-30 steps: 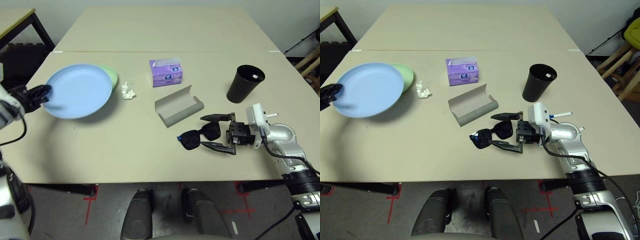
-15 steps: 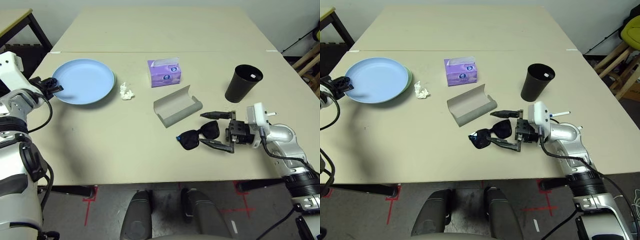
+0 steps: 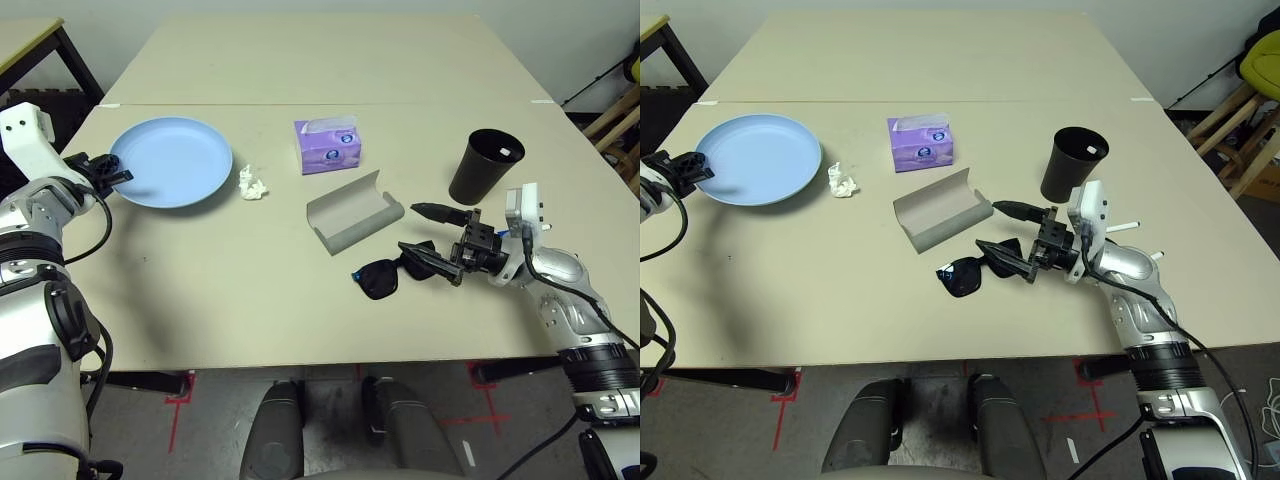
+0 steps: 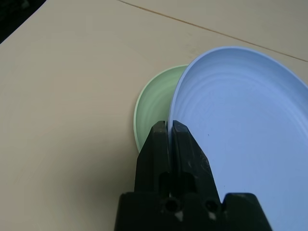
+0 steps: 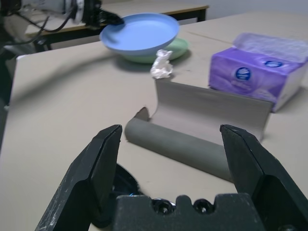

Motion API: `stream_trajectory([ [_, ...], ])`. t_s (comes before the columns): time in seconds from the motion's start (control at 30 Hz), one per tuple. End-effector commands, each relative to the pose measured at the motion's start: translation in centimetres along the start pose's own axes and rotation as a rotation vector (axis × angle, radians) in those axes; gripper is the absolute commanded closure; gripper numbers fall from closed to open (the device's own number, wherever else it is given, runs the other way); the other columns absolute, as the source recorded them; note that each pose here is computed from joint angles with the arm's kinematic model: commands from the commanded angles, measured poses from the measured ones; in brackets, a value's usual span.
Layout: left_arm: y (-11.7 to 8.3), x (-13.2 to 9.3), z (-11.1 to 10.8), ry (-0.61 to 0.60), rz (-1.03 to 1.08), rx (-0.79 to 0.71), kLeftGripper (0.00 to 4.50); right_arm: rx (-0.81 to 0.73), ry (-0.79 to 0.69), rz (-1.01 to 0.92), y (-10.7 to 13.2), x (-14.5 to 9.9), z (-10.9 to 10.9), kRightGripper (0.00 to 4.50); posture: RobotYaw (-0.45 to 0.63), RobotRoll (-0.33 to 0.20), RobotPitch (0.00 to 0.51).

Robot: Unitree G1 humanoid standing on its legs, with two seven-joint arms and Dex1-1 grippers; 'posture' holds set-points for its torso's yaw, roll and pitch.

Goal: Organize and tidy the items on the table.

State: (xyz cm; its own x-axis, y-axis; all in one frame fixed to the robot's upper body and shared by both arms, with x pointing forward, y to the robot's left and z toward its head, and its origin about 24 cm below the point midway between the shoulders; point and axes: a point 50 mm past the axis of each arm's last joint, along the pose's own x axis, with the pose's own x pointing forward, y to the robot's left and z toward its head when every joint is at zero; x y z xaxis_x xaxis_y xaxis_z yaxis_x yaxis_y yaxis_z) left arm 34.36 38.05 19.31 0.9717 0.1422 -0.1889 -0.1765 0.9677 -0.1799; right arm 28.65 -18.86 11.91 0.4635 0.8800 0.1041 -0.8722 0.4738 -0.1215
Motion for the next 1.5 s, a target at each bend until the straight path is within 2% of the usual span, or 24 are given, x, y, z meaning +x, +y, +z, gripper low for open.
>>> stream_trajectory([
  [0.03, -0.2, 0.2, -0.4, 0.012, 0.0, 0.0, 4.48, -0.03, -0.002, 0.004, 0.3, -0.2, 0.2, 0.0, 0.13, 0.0, 0.138],
  [0.33, -0.6, 0.5, -0.6, 0.01, 0.001, -0.002, 4.48, -0.054, 0.001, 0.006, 0.5, -0.1, 0.6, 0.0, 0.12, 0.0, 0.139],
  [0.93, -1.6, 1.2, 0.5, -0.098, 0.089, -0.093, 4.48, -0.049, 0.005, 0.007, 1.2, -0.1, 0.7, 0.0, 0.11, 0.0, 0.146],
  [0.97, -1.6, 1.2, 0.6, -0.105, 0.1, -0.095, 3.95, -0.05, 0.006, 0.008, 1.2, -0.1, 0.7, 0.0, 0.11, 0.0, 0.147],
  [1.03, -1.8, 1.3, 0.6, -0.112, 0.097, -0.106, 3.42, -0.05, 0.006, 0.009, 1.2, -0.1, 0.7, 0.0, 0.11, 0.0, 0.147],
  [1.3, -1.8, 1.3, 0.7, -0.129, 0.104, -0.092, 0.29, -0.051, 0.007, 0.011, 1.2, -0.1, 0.6, 0.0, 0.12, 0.0, 0.145],
  [1.33, -1.9, 1.3, 0.8, -0.132, 0.095, -0.088, 0.03, -0.051, 0.006, 0.011, 1.2, 0.0, 0.6, 0.0, 0.12, 0.0, 0.146],
  [1.5, -2.7, 1.4, 1.1, -0.14, 0.008, -0.041, 0.03, -0.054, 0.004, 0.012, 1.2, 0.0, 0.7, 0.0, 0.12, 0.0, 0.145],
])
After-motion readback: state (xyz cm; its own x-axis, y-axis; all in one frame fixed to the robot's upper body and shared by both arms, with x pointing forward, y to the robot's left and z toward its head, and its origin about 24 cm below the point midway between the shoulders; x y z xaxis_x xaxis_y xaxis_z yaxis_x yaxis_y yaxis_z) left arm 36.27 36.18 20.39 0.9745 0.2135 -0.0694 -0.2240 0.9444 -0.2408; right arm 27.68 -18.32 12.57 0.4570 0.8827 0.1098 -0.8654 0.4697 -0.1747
